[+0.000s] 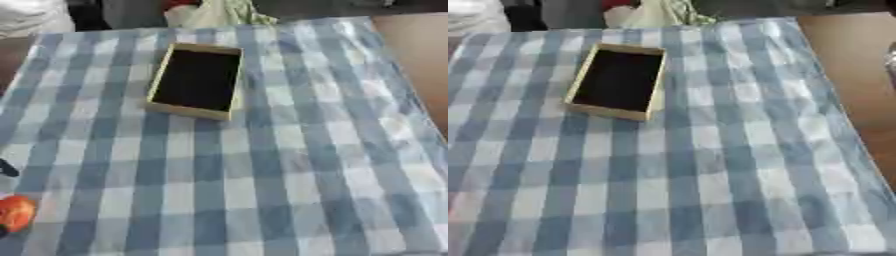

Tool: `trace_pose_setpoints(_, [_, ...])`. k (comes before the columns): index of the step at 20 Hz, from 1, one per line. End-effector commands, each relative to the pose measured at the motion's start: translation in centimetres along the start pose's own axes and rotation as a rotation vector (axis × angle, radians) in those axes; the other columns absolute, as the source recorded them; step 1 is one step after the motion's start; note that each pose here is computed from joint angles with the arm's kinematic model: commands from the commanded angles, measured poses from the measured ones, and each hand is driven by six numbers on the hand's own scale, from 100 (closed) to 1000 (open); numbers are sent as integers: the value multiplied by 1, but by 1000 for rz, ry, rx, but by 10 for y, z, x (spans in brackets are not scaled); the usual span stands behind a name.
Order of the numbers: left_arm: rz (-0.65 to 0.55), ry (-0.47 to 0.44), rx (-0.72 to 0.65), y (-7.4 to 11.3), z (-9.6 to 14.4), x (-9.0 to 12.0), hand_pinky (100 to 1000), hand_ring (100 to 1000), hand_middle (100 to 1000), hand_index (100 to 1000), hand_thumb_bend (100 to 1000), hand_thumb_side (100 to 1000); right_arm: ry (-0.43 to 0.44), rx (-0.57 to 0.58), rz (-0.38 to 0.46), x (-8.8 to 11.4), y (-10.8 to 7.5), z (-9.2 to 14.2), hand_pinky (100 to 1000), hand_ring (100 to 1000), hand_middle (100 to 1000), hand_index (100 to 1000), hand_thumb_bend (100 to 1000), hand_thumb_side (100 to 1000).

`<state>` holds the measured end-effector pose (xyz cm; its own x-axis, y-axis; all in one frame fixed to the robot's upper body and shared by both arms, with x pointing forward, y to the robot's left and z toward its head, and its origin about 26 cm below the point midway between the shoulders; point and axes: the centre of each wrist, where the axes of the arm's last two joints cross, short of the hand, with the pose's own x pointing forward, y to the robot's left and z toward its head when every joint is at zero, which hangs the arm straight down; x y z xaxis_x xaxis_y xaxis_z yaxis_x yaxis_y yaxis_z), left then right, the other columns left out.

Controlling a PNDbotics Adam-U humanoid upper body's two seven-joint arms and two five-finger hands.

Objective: Pick up objects on the table and place them in the box.

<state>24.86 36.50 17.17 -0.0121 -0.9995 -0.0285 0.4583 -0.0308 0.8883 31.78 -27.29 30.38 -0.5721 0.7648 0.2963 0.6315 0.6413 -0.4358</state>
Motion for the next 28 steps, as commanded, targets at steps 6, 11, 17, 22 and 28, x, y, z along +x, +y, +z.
trace_pose_setpoints(6, [-24, 6, 21, 9, 3, 2, 912, 952, 893, 891, 466, 104, -24, -16, 26, 1, -9, -6, 720, 711, 742, 811, 194, 921])
trace_pose_setpoints(11, [-36, 11, 8, 7, 2, 3, 908, 949, 890, 886, 445, 100, -22, -17, 23, 1, -9, -6, 720, 711, 742, 811, 194, 923])
trace_pose_setpoints(17, [-46, 9, -13, 6, 0, 7, 893, 937, 886, 874, 308, 100, -25, -17, 17, 2, -8, -6, 720, 711, 742, 810, 192, 926])
trace_pose_setpoints(22, [-33, 10, -28, 4, 0, 8, 895, 936, 885, 883, 358, 100, -23, -17, 18, 1, -8, -6, 720, 711, 741, 809, 191, 926])
trace_pose_setpoints(28, [-23, 20, -31, 5, 3, 2, 916, 959, 906, 899, 439, 100, -21, -16, 29, 0, -10, -6, 720, 712, 741, 809, 191, 927])
